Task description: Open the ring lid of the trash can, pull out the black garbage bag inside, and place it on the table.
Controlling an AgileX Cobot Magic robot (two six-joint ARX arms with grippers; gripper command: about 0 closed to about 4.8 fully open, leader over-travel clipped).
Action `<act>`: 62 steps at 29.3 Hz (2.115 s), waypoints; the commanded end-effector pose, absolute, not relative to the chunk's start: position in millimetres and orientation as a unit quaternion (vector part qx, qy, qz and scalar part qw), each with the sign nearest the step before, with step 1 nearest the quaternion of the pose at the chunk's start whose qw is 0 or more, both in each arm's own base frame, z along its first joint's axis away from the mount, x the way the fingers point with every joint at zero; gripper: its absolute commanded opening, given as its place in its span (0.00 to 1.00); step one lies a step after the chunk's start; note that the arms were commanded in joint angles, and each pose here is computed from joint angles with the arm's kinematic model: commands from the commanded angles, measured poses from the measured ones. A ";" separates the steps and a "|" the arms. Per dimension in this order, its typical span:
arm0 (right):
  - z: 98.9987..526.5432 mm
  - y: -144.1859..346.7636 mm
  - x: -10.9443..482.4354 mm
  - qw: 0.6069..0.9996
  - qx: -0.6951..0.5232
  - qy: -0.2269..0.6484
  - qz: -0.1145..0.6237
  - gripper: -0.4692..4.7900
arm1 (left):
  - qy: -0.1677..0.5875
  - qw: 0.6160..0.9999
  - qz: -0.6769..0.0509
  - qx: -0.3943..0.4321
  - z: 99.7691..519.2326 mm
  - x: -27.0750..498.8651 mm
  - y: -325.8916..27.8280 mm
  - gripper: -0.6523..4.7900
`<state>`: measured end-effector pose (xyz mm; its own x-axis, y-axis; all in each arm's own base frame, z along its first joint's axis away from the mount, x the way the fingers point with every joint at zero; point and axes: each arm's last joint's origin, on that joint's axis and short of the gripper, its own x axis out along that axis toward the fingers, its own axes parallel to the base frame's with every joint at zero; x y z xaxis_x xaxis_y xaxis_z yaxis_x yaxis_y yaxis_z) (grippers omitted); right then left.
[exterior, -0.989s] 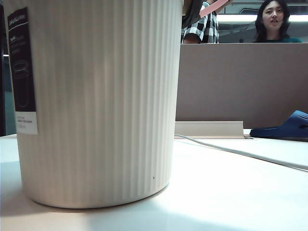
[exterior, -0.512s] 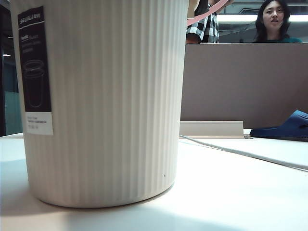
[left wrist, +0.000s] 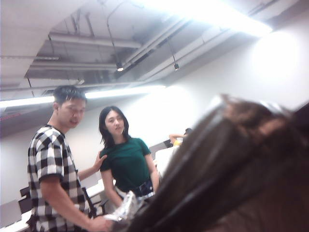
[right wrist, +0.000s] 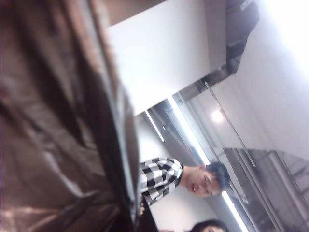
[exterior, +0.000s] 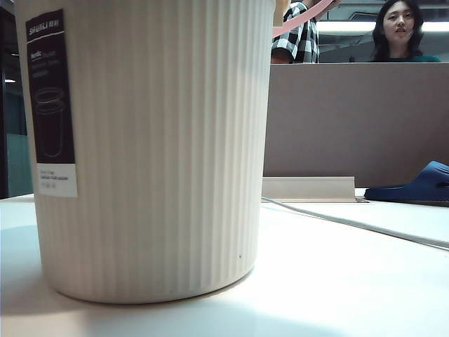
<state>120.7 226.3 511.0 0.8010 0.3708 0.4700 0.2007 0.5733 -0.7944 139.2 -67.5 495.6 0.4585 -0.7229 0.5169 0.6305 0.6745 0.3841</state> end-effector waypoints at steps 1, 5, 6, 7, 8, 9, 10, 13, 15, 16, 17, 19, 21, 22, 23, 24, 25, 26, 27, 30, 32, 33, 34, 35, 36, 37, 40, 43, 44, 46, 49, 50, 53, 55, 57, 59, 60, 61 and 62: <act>520.4 222.3 118.1 0.832 -0.448 -0.324 0.049 0.09 | -0.355 0.840 -0.405 0.062 511.1 135.4 -66.8 0.11; 542.5 215.1 114.9 0.839 -0.426 -0.338 0.032 0.09 | -0.368 0.835 -0.406 0.057 524.7 134.2 -66.5 0.11; 546.3 214.2 114.5 0.839 -0.424 -0.339 0.032 0.09 | -0.369 0.834 -0.406 0.056 526.8 132.9 -66.0 0.11; 554.6 210.1 115.2 0.838 -0.425 -0.341 0.028 0.09 | -0.375 0.832 -0.405 0.057 530.3 132.7 -65.9 0.11; 557.9 209.3 116.2 0.838 -0.426 -0.341 0.027 0.09 | -0.377 0.830 -0.406 0.057 532.5 132.6 -66.0 0.11; 563.7 206.1 117.2 0.839 -0.425 -0.340 0.021 0.09 | -0.378 0.825 -0.417 0.053 537.6 132.4 -66.4 0.11; 565.3 206.4 117.4 0.839 -0.425 -0.340 0.021 0.09 | -0.380 0.823 -0.419 0.050 540.4 130.6 -65.9 0.11; 571.8 201.4 117.8 0.838 -0.426 -0.340 0.012 0.09 | -0.386 0.813 -0.433 0.043 551.2 131.5 -68.1 0.11; 572.7 199.5 116.9 0.838 -0.427 -0.340 0.009 0.09 | -0.385 0.799 -0.460 0.036 555.3 133.7 -76.8 0.11; 572.9 198.8 116.8 0.838 -0.427 -0.338 0.008 0.09 | -0.386 0.796 -0.465 0.034 556.3 134.3 -79.1 0.11; 574.1 195.4 116.8 0.837 -0.432 -0.335 0.000 0.09 | -0.384 0.790 -0.476 0.030 557.3 136.9 -84.9 0.11; 575.9 190.4 116.6 0.838 -0.433 -0.331 -0.009 0.09 | -0.378 0.781 -0.496 0.022 556.2 141.4 -95.8 0.14; 577.9 185.3 115.6 0.840 -0.430 -0.331 -0.015 0.09 | -0.373 0.777 -0.506 0.017 554.7 144.2 -102.0 0.27; 579.7 181.3 115.0 0.840 -0.429 -0.331 -0.021 0.09 | -0.372 0.777 -0.508 0.017 554.2 145.0 -103.3 0.29; 580.6 178.5 114.7 0.841 -0.428 -0.331 -0.024 0.09 | -0.371 0.777 -0.508 0.017 553.5 147.1 -104.5 0.29; 583.4 171.0 113.2 0.842 -0.424 -0.332 -0.032 0.09 | -0.373 0.777 -0.506 0.021 553.2 148.6 -105.4 0.28; 584.8 167.2 112.6 0.843 -0.422 -0.332 -0.037 0.09 | -0.375 0.777 -0.505 0.022 553.2 148.7 -105.4 0.28; 588.1 157.8 110.8 0.844 -0.417 -0.332 -0.048 0.09 | -0.379 0.775 -0.505 0.022 553.4 149.7 -106.1 0.28; 589.9 152.7 109.4 0.845 -0.415 -0.333 -0.054 0.09 | -0.382 0.774 -0.505 0.021 553.8 150.0 -106.3 0.28; 597.9 140.4 105.6 0.848 -0.404 -0.334 -0.070 0.09 | -0.390 0.771 -0.503 0.021 554.7 149.8 -106.1 0.28; 603.4 134.3 103.3 0.850 -0.400 -0.335 -0.077 0.09 | -0.395 0.769 -0.502 0.021 555.3 149.8 -106.2 0.28; 605.8 131.9 102.6 0.850 -0.400 -0.334 -0.079 0.09 | -0.395 0.769 -0.502 0.021 555.4 149.8 -106.3 0.29; 608.5 129.6 101.1 0.850 -0.401 -0.334 -0.078 0.09 | -0.396 0.769 -0.502 0.021 555.9 149.5 -106.2 0.31; 610.1 128.1 100.2 0.849 -0.402 -0.333 -0.077 0.09 | -0.396 0.769 -0.502 0.021 556.5 149.1 -106.0 0.38; 611.4 126.6 99.4 0.850 -0.403 -0.331 -0.078 0.09 | -0.397 0.768 -0.502 0.021 557.3 148.6 -105.6 0.47; 612.7 125.3 98.7 0.851 -0.402 -0.329 -0.080 0.09 | -0.397 0.767 -0.503 0.017 558.3 147.9 -105.2 0.58; 615.8 120.2 96.5 0.853 -0.397 -0.326 -0.087 0.09 | -0.396 0.767 -0.504 0.014 561.3 145.9 -104.0 0.66; 618.8 110.6 95.0 0.853 -0.396 -0.324 -0.102 0.09 | -0.396 0.767 -0.504 0.015 563.8 144.1 -103.0 0.66; 619.5 107.1 94.0 0.853 -0.397 -0.321 -0.106 0.09 | -0.396 0.767 -0.505 0.015 563.9 143.9 -102.9 0.66; 619.5 100.7 92.2 0.852 -0.405 -0.312 -0.109 0.09 | -0.392 0.767 -0.508 0.016 563.4 143.6 -102.9 0.66; 620.1 89.9 88.9 0.856 -0.407 -0.294 -0.124 0.09 | -0.377 0.768 -0.517 0.019 561.2 145.1 -104.2 0.66; 620.6 85.9 87.7 0.856 -0.406 -0.291 -0.131 0.09 | -0.371 0.770 -0.518 0.019 560.2 145.9 -104.6 0.66; 622.9 73.1 82.0 0.857 -0.399 -0.291 -0.148 0.09 | -0.363 0.772 -0.522 0.019 559.1 146.7 -105.2 0.67; 624.3 65.7 77.3 0.858 -0.393 -0.292 -0.156 0.09 | -0.363 0.769 -0.526 0.022 559.0 146.4 -105.4 0.67; 625.3 59.2 72.3 0.860 -0.387 -0.292 -0.161 0.09 | -0.364 0.765 -0.530 0.023 559.3 144.9 -104.8 0.67; 625.5 56.6 70.5 0.862 -0.384 -0.288 -0.165 0.09 | -0.361 0.763 -0.536 0.026 559.0 144.0 -104.6 0.67; 625.5 54.9 69.3 0.863 -0.382 -0.285 -0.167 0.09 | -0.361 0.761 -0.539 0.027 559.0 143.1 -104.2 0.67; 625.3 52.8 67.8 0.864 -0.382 -0.281 -0.168 0.09 | -0.359 0.760 -0.541 0.028 559.1 141.8 -103.6 0.67; 624.6 52.5 67.7 0.865 -0.386 -0.276 -0.166 0.09 | -0.357 0.760 -0.543 0.028 559.1 140.5 -103.0 0.67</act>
<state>68.5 53.8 624.5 0.7860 -0.0698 0.6143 0.5049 0.6460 -0.5725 145.3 -105.4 557.2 0.1716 -0.8408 0.5135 0.8057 0.4197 0.4180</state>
